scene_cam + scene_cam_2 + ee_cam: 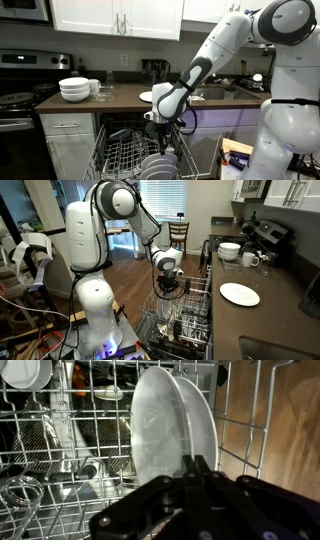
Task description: Put the plates near each other in the dishwasher
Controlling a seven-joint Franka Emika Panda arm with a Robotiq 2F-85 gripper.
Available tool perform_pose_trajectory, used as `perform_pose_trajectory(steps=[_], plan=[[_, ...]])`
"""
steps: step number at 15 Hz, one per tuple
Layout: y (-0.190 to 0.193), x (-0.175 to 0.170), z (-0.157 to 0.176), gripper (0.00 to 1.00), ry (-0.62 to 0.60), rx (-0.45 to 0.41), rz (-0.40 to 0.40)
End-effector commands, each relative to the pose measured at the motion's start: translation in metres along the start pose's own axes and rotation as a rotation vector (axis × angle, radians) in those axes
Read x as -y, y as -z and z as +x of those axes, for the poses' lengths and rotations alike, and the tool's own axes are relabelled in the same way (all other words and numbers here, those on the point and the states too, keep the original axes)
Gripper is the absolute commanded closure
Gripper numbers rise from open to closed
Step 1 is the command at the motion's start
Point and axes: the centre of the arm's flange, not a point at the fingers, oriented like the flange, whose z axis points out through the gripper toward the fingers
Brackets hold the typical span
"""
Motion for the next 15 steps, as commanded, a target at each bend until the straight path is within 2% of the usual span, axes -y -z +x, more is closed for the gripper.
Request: perform_pose_trajectory(steps=[1,12,13,14,15], plan=[[-0.008,-0.012,0.006,0.99,0.019,-0.041,0.004],[-0.026,-0.022,0.017,0.98,-0.004,-0.020,0.034],[-0.024,-0.021,0.017,0.71,-0.017,-0.007,0.029],[-0.022,-0.019,0.016,0.70,-0.018,-0.005,0.033],[-0.020,-0.018,0.016,0.64,-0.021,-0.001,0.028]])
